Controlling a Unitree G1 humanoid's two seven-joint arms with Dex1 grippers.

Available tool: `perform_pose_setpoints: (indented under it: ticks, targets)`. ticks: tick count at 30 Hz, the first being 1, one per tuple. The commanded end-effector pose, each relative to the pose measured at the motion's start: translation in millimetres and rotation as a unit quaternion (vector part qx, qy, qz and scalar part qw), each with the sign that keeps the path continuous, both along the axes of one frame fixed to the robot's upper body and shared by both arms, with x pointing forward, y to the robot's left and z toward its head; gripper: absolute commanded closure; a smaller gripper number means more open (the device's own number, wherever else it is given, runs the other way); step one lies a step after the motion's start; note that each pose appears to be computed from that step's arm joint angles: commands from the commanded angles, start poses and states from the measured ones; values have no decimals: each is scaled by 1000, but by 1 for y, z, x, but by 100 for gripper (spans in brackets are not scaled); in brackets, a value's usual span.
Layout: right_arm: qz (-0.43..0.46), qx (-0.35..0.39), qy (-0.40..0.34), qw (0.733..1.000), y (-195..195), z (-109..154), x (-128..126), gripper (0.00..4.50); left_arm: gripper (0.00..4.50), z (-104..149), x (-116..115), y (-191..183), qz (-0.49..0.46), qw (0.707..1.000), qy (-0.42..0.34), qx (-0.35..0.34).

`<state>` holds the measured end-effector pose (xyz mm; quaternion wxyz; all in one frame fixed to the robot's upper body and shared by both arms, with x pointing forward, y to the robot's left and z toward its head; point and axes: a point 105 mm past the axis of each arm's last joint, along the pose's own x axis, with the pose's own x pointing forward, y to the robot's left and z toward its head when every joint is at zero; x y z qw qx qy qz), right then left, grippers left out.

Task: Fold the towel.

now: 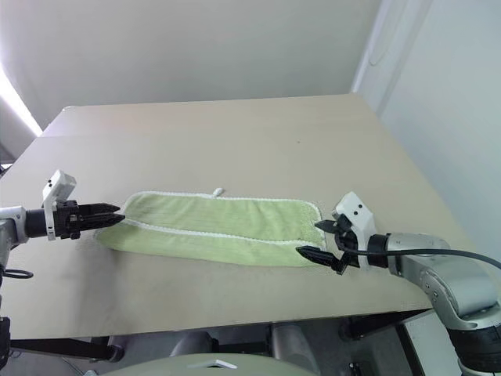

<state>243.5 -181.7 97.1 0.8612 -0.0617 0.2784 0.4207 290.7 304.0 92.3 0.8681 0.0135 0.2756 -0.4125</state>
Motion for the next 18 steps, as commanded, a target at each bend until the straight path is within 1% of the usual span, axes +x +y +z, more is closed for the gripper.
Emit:
perform_pose_setpoints:
  ticks: [1,3,5,9,14,16,18]
  targets:
    - [12,-9,-21,1000,4,10,1,2,210,3,-2,-2,-19,1000,-7,20]
    - [12,-11,-16,1000,4,8,-1,2,210,-5,-6,-1,-29,999,1,37]
    - [10,-12,-9,1000,4,6,-1,2,210,-9,-3,-1,-25,999,0,43]
    - [8,-7,-6,1000,6,6,-1,2,210,-3,8,-7,-19,1000,-12,22]
    - [6,-5,-6,1000,6,6,-1,2,210,3,12,-11,-22,1000,-15,3]
    - [4,-7,-6,1000,5,6,-2,2,210,2,10,-9,-32,999,-10,14]
    - [4,-10,-6,1000,4,6,-2,0,246,0,6,-8,-41,999,2,20]
